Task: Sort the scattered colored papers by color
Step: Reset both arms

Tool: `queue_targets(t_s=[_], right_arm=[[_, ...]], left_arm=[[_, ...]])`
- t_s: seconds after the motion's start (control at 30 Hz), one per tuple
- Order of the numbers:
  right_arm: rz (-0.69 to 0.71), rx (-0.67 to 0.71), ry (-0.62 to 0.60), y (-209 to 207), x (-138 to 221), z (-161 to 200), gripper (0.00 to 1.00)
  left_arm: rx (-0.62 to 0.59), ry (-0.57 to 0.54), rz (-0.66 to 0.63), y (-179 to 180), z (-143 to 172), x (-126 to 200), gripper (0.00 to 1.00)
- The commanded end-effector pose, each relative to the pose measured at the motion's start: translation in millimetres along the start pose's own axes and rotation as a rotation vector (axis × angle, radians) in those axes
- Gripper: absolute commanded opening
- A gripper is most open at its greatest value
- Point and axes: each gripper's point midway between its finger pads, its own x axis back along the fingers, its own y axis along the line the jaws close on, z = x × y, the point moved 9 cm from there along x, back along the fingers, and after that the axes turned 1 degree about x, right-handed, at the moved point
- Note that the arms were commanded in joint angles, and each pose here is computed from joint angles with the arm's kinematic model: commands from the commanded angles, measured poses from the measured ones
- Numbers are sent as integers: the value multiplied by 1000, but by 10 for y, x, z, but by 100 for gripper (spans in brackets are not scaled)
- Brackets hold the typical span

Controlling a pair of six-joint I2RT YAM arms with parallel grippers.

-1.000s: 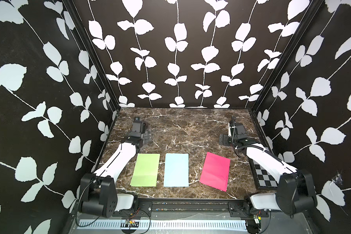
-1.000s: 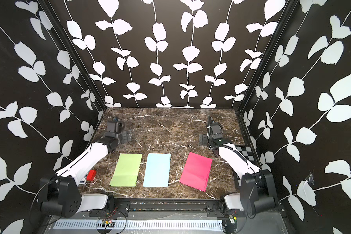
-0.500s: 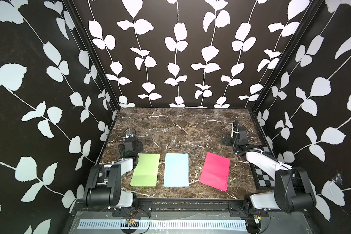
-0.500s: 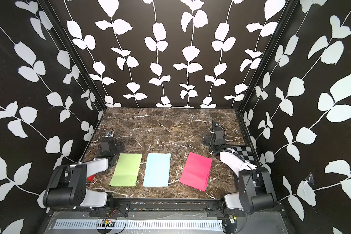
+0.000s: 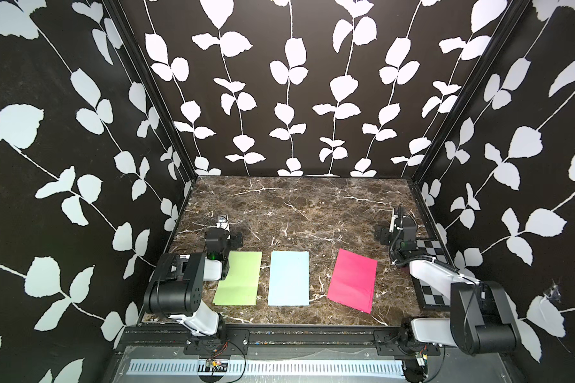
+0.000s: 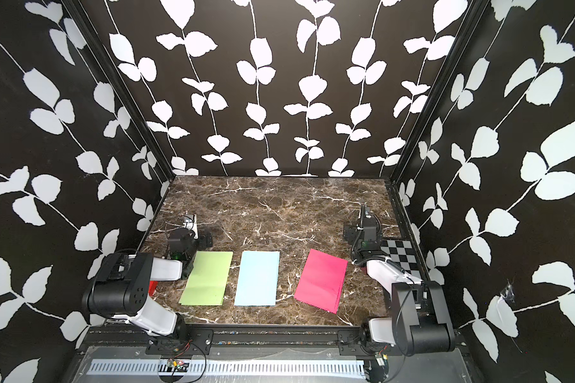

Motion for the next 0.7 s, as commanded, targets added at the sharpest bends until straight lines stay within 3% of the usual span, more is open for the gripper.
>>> queue_targets(t_s=[0.0, 0.2, 0.3, 0.37, 0.67], right_arm=[[19, 33, -78, -49, -73, 58, 100], [-101, 43, -136, 50, -267, 142, 97], [-77, 22, -182, 28, -253, 250, 100], [-69, 27, -132, 15, -250, 243, 100], [-68, 25, -148, 17, -246, 243, 99]], left_arm=[[-15, -105, 19, -21, -157, 24, 99], [-14, -77, 19, -19, -166, 38, 99], [-15, -89, 22, -24, -160, 32, 99], [-13, -81, 20, -22, -161, 38, 99], [-19, -83, 25, -29, -166, 36, 99]])
